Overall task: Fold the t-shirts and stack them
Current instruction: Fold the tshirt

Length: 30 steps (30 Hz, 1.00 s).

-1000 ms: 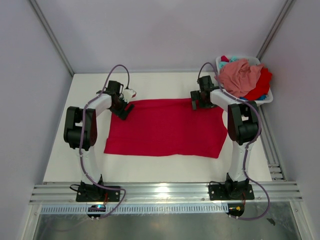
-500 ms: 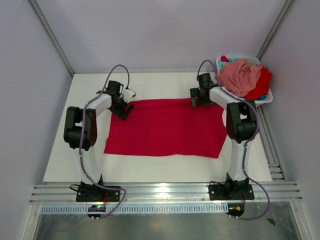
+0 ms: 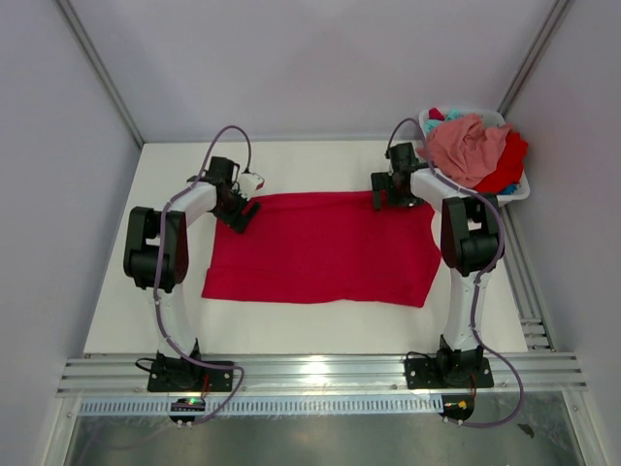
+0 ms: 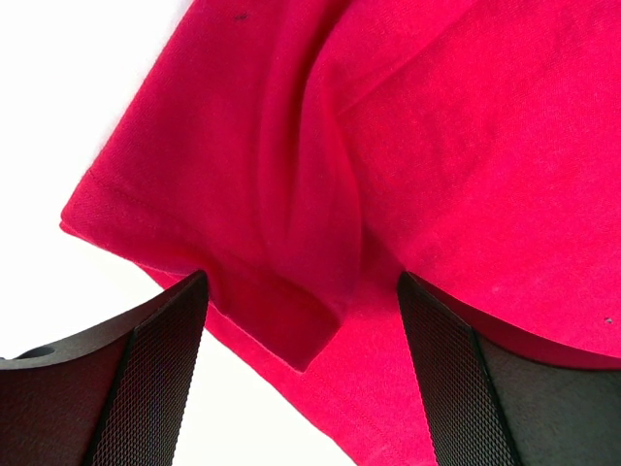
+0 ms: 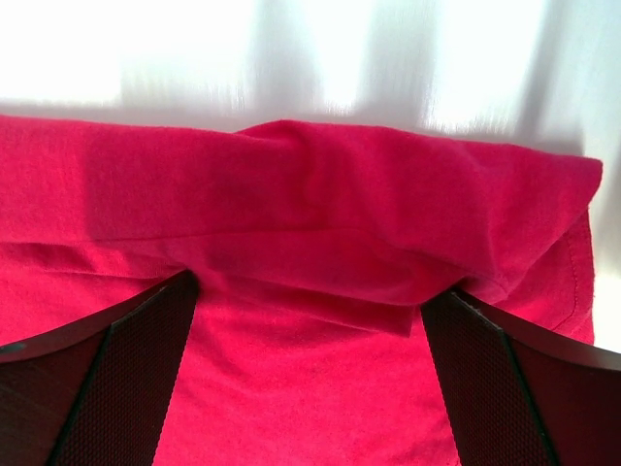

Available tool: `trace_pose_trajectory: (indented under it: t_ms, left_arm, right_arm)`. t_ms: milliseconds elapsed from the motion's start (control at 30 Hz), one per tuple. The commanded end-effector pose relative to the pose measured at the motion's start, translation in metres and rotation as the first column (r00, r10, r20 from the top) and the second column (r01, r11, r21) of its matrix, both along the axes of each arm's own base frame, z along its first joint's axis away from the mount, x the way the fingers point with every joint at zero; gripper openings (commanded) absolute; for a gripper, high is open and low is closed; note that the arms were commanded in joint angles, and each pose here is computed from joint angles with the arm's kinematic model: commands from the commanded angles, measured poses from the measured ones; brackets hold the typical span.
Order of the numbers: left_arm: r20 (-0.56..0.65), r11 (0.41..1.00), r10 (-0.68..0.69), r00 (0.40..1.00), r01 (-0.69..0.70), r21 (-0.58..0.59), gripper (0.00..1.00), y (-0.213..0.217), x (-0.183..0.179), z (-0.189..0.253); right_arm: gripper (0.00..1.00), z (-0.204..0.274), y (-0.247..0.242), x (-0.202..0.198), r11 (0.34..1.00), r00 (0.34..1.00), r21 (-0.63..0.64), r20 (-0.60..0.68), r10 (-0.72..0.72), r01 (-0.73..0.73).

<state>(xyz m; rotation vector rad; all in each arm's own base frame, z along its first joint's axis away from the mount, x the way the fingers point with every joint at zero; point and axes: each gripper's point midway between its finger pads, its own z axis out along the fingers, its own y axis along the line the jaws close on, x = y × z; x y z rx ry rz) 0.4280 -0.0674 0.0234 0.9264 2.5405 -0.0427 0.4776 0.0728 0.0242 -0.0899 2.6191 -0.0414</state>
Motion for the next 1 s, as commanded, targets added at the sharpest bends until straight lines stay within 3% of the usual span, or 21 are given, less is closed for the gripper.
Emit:
trace_pose_trajectory:
  t_ms: [0,367,533,600,633,667,767,833,900,967]
  left_arm:
    - [0.018,0.999,-0.001,1.0,0.001,-0.034,0.8,-0.006,0.0,0.013]
    - [0.011,0.999,0.0,1.0,0.0,-0.05,0.8,-0.009,-0.002,0.013]
    - [0.016,0.999,0.002,1.0,-0.002,-0.039,0.79,-0.006,-0.005,0.014]
    - [0.03,1.0,0.004,1.0,-0.004,-0.022,0.48,-0.003,-0.004,0.016]
    - [0.032,1.0,0.014,0.999,-0.013,-0.016,0.11,-0.001,-0.004,0.015]
    - [0.046,1.0,0.026,0.999,-0.026,-0.004,0.0,0.002,-0.001,0.016]
    - [0.041,0.999,0.03,0.999,-0.03,-0.012,0.0,0.0,0.001,0.014]
    - [0.04,0.999,0.033,0.999,-0.032,-0.022,0.0,-0.002,0.001,0.016]
    - [0.049,0.999,0.049,0.998,-0.048,-0.018,0.0,0.0,0.003,0.017]
    - [0.064,0.998,0.057,0.996,-0.056,-0.019,0.0,0.0,0.007,0.019]
  right_arm:
    - [0.99,0.019,-0.002,-0.004,1.0,0.999,-0.004,0.04,0.01,-0.009]
    - [0.97,0.023,0.001,-0.008,1.0,0.999,0.01,0.036,0.018,-0.018]
    - [0.82,0.013,0.003,-0.007,1.0,1.0,0.017,0.017,0.026,-0.026]
    - [0.76,0.012,0.002,-0.007,0.999,0.999,0.009,0.016,0.033,-0.033]
    - [0.64,0.011,0.002,-0.006,0.999,0.999,0.006,0.018,0.037,-0.037]
    - [0.58,0.011,0.002,-0.006,0.999,0.999,0.004,0.02,0.038,-0.038]
    - [0.32,0.011,0.002,-0.004,0.999,0.998,-0.003,0.025,0.054,-0.054]
    - [0.24,0.012,0.003,-0.004,0.998,0.997,0.004,0.029,0.065,-0.065]
    - [0.03,0.012,0.003,-0.004,0.998,0.997,0.005,0.03,0.066,-0.066]
    - [0.03,0.013,0.003,-0.004,0.996,0.995,-0.007,0.039,0.09,-0.09]
